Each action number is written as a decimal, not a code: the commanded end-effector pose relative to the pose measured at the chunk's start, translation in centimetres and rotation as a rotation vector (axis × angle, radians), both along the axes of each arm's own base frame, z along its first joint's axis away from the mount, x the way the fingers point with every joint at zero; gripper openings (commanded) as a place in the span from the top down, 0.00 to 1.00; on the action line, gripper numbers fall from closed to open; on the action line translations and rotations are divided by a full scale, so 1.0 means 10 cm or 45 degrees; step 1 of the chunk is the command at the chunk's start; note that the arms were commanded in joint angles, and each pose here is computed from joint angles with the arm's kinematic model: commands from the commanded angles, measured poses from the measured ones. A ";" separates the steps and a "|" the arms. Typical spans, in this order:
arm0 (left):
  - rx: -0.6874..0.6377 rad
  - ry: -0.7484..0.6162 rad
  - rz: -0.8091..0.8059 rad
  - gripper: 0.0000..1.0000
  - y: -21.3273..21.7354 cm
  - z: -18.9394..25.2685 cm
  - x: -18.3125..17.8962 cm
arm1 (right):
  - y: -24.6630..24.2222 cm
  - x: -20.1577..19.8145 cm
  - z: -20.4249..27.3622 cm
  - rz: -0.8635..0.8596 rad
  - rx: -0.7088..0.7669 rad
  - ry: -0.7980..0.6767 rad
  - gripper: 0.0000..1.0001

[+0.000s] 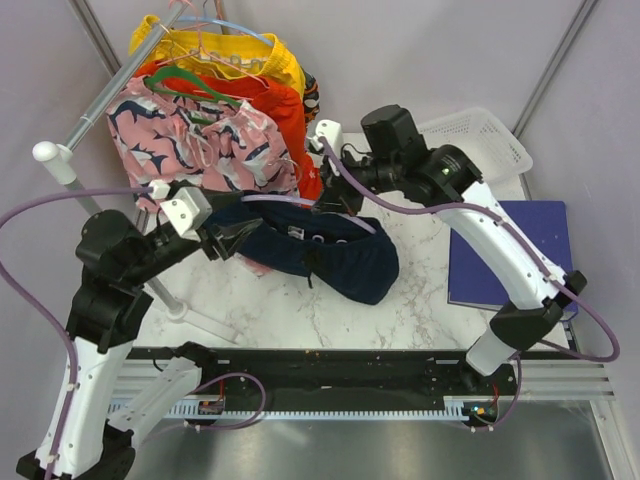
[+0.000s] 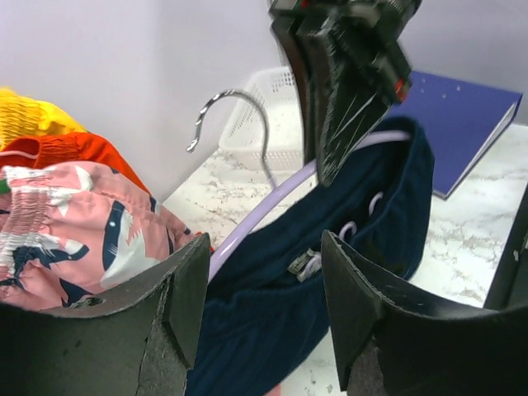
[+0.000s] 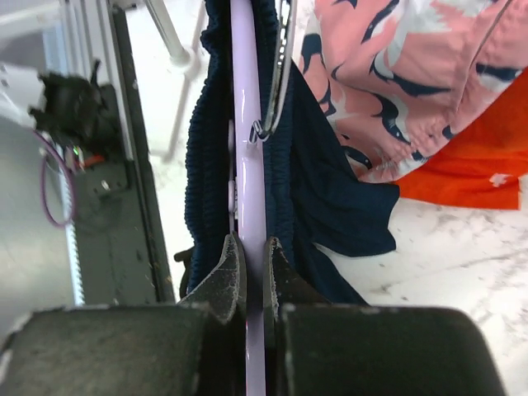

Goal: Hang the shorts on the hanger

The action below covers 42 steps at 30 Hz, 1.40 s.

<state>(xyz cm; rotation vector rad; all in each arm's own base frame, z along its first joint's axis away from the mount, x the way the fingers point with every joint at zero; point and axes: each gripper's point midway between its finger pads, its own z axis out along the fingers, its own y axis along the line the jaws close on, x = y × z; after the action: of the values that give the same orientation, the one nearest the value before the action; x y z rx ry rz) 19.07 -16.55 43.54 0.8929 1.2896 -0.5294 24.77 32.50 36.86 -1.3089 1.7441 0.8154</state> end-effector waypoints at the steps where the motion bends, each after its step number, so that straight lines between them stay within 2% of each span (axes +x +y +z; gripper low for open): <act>1: -0.145 -0.035 0.083 0.39 0.09 0.25 -0.04 | 0.39 0.15 0.82 -0.124 0.349 -0.058 1.00; 3: -0.142 -0.107 0.113 0.39 0.15 0.31 -0.05 | 0.56 0.27 0.84 -0.137 0.373 -0.047 1.00; 4: -0.137 -0.120 0.106 0.39 0.15 0.31 -0.06 | 0.61 0.23 1.11 -0.119 0.443 -0.093 1.00; 5: -0.135 -0.113 0.099 0.39 0.14 0.32 -0.08 | 0.67 0.23 1.15 -0.131 0.477 -0.042 1.00; 8: -0.235 0.103 0.175 0.48 0.16 0.22 0.02 | 0.82 0.31 1.21 -0.150 0.553 0.013 1.00; 15: -0.527 0.446 0.073 0.50 -0.03 -0.06 -0.07 | 1.07 0.23 1.15 -0.145 0.631 0.104 1.00; 19: -0.673 0.676 0.126 0.52 -0.09 -0.22 0.10 | 1.21 0.13 1.18 -0.114 0.672 0.153 1.00; 20: -0.696 0.697 0.168 0.55 -0.08 -0.25 0.16 | 1.23 0.10 1.19 -0.104 0.683 0.169 1.00; 22: -0.739 0.749 0.195 0.56 -0.09 -0.30 0.22 | 1.30 0.03 1.21 -0.090 0.704 0.184 1.00; 25: -0.776 0.797 0.168 0.52 -0.14 -0.36 0.20 | 1.36 -0.01 1.21 -0.098 0.714 0.180 1.00; 30: -0.835 0.799 0.176 0.52 -0.17 -0.34 0.20 | 1.51 -0.08 1.17 -0.120 0.712 0.154 1.00; 37: -0.884 0.839 0.202 0.50 -0.19 -0.43 0.21 | 1.66 0.00 1.08 -0.183 0.724 0.153 1.00; 39: -0.894 0.822 0.229 0.50 -0.15 -0.44 0.21 | 1.68 -0.07 1.12 -0.126 0.736 0.144 1.00; 42: -0.877 0.684 0.327 0.46 0.03 -0.37 0.24 | 1.60 -0.09 1.10 -0.119 0.713 0.098 1.00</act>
<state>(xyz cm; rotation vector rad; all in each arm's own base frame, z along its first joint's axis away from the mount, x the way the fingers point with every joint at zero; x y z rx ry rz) 20.92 -18.26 38.04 0.0512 1.6202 -1.0705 24.20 49.23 41.38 -0.8842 1.6979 1.1508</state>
